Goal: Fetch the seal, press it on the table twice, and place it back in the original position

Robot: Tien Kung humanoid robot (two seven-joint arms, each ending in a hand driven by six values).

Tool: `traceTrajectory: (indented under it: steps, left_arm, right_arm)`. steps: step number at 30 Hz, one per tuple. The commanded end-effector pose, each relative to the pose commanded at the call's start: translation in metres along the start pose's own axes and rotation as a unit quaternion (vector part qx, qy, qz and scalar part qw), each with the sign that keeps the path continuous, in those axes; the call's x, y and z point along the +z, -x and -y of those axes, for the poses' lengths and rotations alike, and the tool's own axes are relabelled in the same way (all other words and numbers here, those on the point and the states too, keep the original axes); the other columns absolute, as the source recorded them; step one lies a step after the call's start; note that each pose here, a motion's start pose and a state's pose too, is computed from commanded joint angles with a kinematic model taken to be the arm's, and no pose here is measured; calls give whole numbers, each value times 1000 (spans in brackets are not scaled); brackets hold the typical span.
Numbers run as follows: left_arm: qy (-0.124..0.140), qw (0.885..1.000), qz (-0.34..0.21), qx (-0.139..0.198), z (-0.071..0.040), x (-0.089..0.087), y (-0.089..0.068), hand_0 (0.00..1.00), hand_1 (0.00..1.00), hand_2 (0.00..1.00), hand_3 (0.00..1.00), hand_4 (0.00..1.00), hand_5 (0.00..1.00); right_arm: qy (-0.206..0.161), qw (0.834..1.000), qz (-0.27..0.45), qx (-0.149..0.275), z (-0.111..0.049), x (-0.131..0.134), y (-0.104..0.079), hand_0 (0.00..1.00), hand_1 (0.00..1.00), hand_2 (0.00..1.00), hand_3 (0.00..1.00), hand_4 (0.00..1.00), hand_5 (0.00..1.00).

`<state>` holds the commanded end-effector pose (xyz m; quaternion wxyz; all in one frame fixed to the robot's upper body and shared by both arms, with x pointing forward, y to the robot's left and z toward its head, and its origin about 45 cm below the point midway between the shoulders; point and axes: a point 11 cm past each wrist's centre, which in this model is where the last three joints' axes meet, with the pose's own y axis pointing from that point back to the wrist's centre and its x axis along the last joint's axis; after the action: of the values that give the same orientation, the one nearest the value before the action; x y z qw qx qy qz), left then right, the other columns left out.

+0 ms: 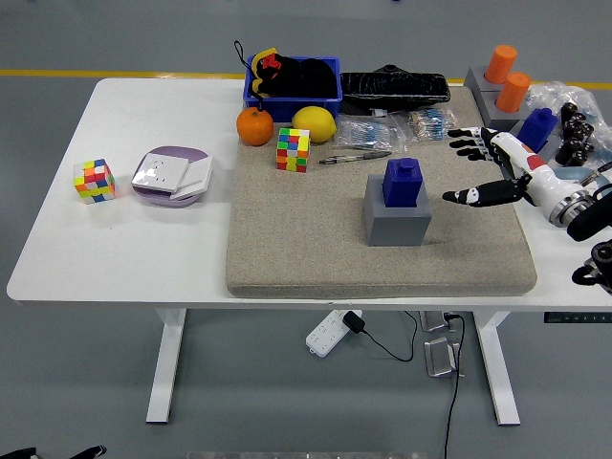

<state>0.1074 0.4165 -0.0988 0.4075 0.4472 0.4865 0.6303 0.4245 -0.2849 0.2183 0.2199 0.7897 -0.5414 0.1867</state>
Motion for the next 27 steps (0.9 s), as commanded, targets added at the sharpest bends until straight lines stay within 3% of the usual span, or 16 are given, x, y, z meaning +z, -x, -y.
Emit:
traceTrajectory:
  steps: [6, 19, 27]
  left_arm:
    - [1, 1000, 1, -1, 0, 1, 1, 812, 784, 761, 798, 675, 415]
    - [0, 1000, 3, -1, 0, 2, 1, 812, 784, 761, 798, 677, 416]
    - [2, 1000, 5, -1, 0, 3, 1, 812, 784, 762, 798, 679, 421]
  right_arm:
    - [-3, 1000, 5, -10, 9, -3, 10, 843, 794, 791, 839, 998, 48]
    - [-2, 1000, 16, -9, 19, -3, 11, 840, 790, 788, 831, 998, 44]
    - [-4, 999, 38, -17, 24, -1, 25, 830, 772, 777, 824, 998, 25]
